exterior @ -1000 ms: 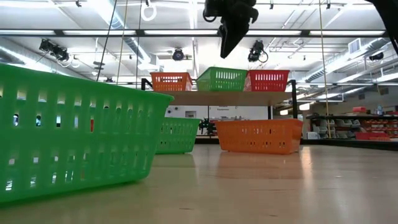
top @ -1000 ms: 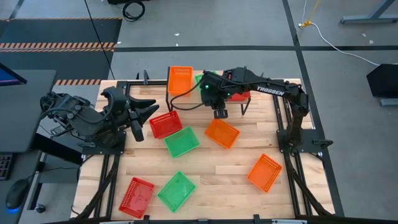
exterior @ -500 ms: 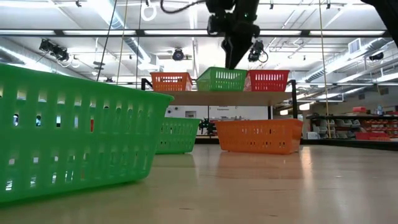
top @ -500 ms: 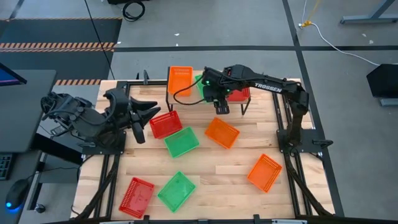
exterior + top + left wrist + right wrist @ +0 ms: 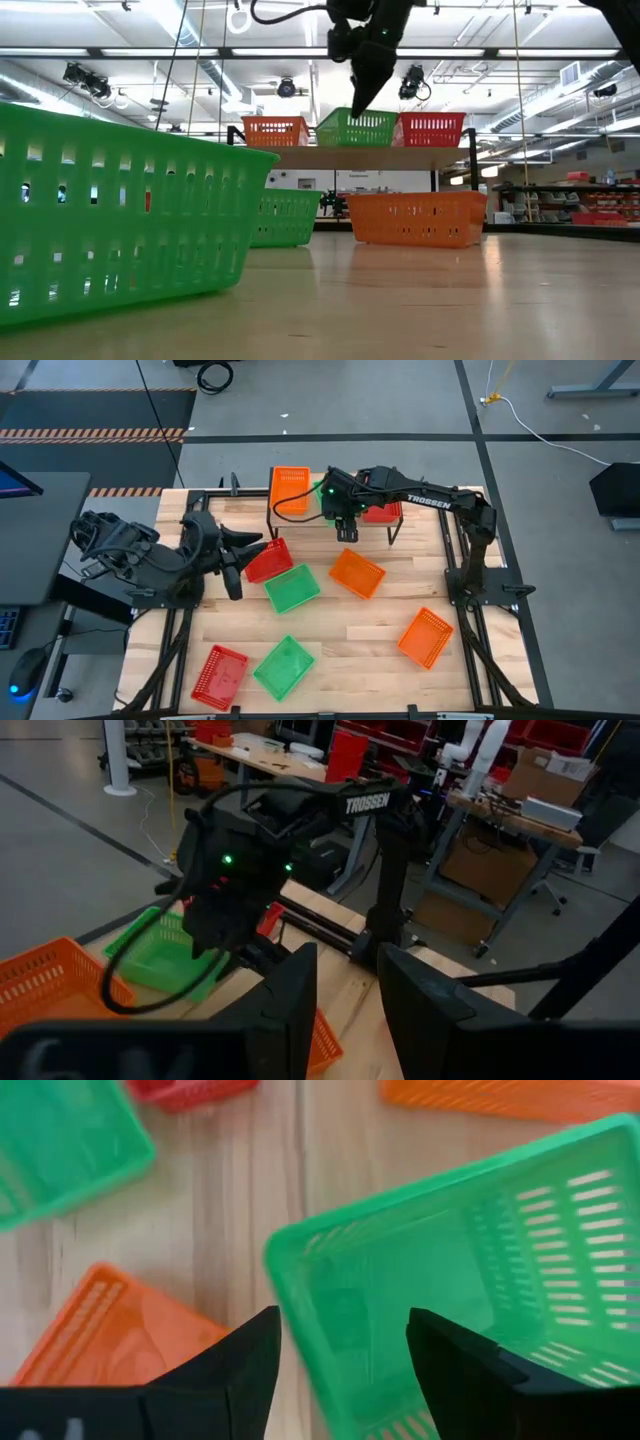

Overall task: Stack baskets on shelf by color
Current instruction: Put the right green bin on the shelf

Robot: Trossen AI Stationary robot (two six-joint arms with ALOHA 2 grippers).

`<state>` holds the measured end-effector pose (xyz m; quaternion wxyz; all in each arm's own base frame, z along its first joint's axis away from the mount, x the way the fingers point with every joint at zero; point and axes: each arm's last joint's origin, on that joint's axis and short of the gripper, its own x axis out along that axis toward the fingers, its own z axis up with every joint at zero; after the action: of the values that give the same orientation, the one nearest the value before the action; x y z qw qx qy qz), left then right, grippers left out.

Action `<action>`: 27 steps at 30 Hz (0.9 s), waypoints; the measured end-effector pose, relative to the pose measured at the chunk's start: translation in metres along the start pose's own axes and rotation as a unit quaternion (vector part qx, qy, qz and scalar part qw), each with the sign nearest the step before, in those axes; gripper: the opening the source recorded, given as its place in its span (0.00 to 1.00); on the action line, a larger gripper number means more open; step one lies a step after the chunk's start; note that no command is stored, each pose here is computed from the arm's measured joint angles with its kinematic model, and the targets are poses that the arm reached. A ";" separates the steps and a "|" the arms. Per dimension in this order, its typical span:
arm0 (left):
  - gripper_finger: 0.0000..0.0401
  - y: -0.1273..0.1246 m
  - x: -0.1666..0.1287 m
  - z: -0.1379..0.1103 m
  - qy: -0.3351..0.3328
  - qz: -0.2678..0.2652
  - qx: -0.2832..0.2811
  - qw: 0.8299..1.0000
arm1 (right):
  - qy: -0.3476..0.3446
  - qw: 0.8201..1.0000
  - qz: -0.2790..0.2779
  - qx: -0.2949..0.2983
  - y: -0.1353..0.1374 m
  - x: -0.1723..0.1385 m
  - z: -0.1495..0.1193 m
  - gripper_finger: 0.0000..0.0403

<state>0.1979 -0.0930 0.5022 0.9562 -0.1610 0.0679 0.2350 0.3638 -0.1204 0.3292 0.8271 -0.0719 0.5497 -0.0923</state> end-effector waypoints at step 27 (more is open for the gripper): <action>0.29 -0.001 0.001 -0.001 0.000 0.001 -0.001 1.000 | -0.037 0.996 0.045 0.065 0.001 0.000 0.006 0.07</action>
<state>0.1994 -0.0941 0.5014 0.9557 -0.1615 0.0680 0.2365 0.3689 -0.1190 0.3312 0.8530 0.0039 0.5144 -0.0879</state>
